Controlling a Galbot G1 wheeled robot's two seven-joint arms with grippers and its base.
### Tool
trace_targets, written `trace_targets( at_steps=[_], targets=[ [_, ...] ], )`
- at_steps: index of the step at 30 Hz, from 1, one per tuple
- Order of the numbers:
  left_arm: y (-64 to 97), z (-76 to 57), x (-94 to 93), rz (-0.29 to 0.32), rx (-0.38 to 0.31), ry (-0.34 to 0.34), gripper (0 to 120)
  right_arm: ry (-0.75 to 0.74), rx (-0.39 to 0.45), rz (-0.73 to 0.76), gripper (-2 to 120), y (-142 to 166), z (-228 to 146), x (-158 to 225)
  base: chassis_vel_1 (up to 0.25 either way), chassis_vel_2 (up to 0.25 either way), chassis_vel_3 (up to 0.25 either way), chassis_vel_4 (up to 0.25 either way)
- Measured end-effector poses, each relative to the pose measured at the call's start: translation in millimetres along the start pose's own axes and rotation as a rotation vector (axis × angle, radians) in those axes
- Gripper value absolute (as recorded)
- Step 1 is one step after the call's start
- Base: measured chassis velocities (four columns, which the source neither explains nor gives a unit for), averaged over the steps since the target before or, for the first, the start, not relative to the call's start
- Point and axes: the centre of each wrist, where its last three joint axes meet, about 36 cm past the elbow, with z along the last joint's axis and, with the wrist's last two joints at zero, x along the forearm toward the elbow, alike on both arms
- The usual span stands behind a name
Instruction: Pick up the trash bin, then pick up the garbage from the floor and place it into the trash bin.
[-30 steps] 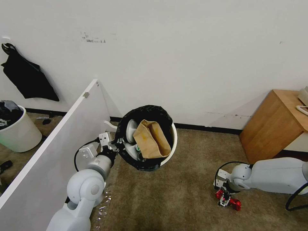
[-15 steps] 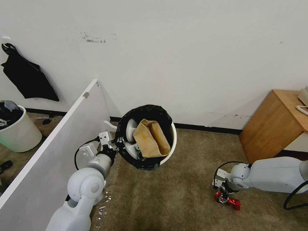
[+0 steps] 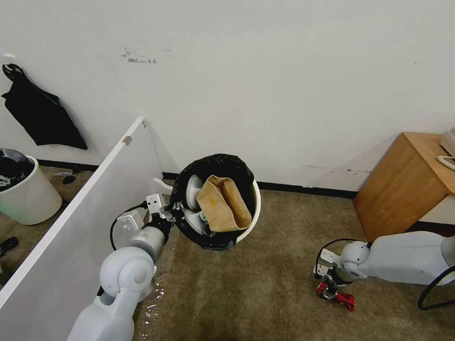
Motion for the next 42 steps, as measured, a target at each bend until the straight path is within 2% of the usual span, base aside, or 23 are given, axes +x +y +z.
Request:
trace_targets(
  at_steps=[8,26,38,42],
  targets=[
    [-2.5,4.7,0.3,0.003,-0.005,0.011,1,-0.040,-0.026,0.001,48,6,-2,6,0.000,0.000,0.000,0.000],
    [3.2,3.2,3.3,-0.009,-0.052,0.040,1,-0.163,-0.081,0.008,48,19,-16,39,0.000,0.000,0.000,0.000],
    [2.6,3.8,-0.4,-0.016,-0.042,0.066,1,-0.291,-0.137,0.132,48,-18,-12,116,0.000,0.000,0.000,0.000],
    [2.2,4.0,-0.5,-0.015,-0.041,0.074,1,-0.318,-0.145,0.151,48,-22,-10,129,0.000,0.000,0.000,0.000]
  ],
)
